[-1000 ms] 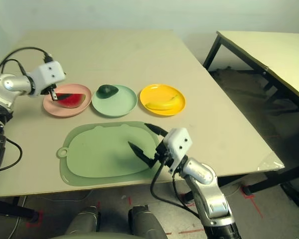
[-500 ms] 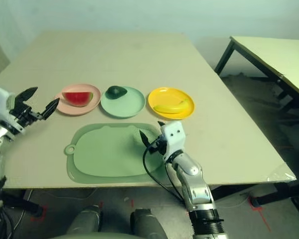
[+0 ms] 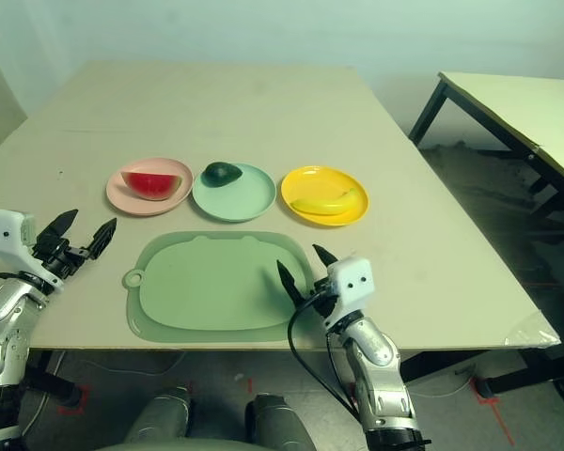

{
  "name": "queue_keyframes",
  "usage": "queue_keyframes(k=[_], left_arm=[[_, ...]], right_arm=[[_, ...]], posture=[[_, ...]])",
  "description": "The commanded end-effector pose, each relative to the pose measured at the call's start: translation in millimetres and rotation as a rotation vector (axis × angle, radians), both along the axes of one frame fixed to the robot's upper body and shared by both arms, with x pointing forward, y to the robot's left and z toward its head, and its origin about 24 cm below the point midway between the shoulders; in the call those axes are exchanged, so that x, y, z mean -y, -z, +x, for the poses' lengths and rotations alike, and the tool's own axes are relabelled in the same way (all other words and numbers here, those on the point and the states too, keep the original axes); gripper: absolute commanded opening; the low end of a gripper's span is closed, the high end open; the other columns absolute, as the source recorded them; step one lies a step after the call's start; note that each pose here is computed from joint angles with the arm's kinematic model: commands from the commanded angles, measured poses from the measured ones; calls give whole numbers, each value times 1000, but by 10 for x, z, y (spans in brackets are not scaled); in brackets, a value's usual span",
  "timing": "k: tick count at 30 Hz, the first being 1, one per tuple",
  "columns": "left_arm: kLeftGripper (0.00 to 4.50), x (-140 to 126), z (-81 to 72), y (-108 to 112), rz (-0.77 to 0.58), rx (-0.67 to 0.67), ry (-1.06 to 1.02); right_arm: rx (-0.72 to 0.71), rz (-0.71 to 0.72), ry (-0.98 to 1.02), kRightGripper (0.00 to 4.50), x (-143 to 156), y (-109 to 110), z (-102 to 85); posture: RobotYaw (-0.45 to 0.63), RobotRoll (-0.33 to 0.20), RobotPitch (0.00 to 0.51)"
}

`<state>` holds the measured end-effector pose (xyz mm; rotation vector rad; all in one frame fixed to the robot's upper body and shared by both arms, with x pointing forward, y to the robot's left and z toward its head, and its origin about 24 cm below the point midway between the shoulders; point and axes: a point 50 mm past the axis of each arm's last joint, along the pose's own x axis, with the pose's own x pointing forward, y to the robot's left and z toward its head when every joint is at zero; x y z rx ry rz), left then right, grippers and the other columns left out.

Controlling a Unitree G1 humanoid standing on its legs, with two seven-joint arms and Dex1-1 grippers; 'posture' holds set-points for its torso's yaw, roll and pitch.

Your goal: Place the fruits into color-matched plates.

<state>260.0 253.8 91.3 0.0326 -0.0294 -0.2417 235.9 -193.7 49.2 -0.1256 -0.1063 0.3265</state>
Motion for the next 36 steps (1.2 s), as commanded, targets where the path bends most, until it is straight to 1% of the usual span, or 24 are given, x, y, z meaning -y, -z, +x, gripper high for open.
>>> queue_keyframes(k=[1,5,12,15,17,19,21,23,25,30,36], left_arm=[[4481,14,-1,69,1,-22,11],[4481,-9,-54,165,22,-51,3],[4481,-193,-221,333,44,-96,-69],[4481,-348,-287,360,49,-106,-126],[4481,-485,-329,366,77,-118,-154],[4481,-689,-373,329,80,-112,-217],[4481,-832,-401,281,111,-109,-246],[4481,-911,-399,238,129,-104,-250],[4481,-931,-378,206,149,-101,-239],[4481,-886,-293,102,152,-67,-219],[4481,-759,-229,115,133,-51,-198]], right_arm=[[2,-18,170,4500,117,5,74],[6,-37,324,4500,167,-2,123],[41,-5,373,4500,73,-21,147],[48,-8,365,4500,40,-35,144],[51,-1,361,4500,-5,-42,138],[53,1,351,4500,-60,-59,133],[54,11,355,4500,-96,-83,131],[55,20,357,4500,-134,-106,141],[61,21,345,4500,-170,-112,160],[66,30,313,4500,-242,-106,184],[62,49,334,4500,-278,-95,197]], posture=[[119,0,70],[119,0,69],[134,0,71],[146,0,72],[157,0,75],[172,0,79],[183,0,83],[202,0,88],[218,0,89],[231,0,87],[212,0,74]])
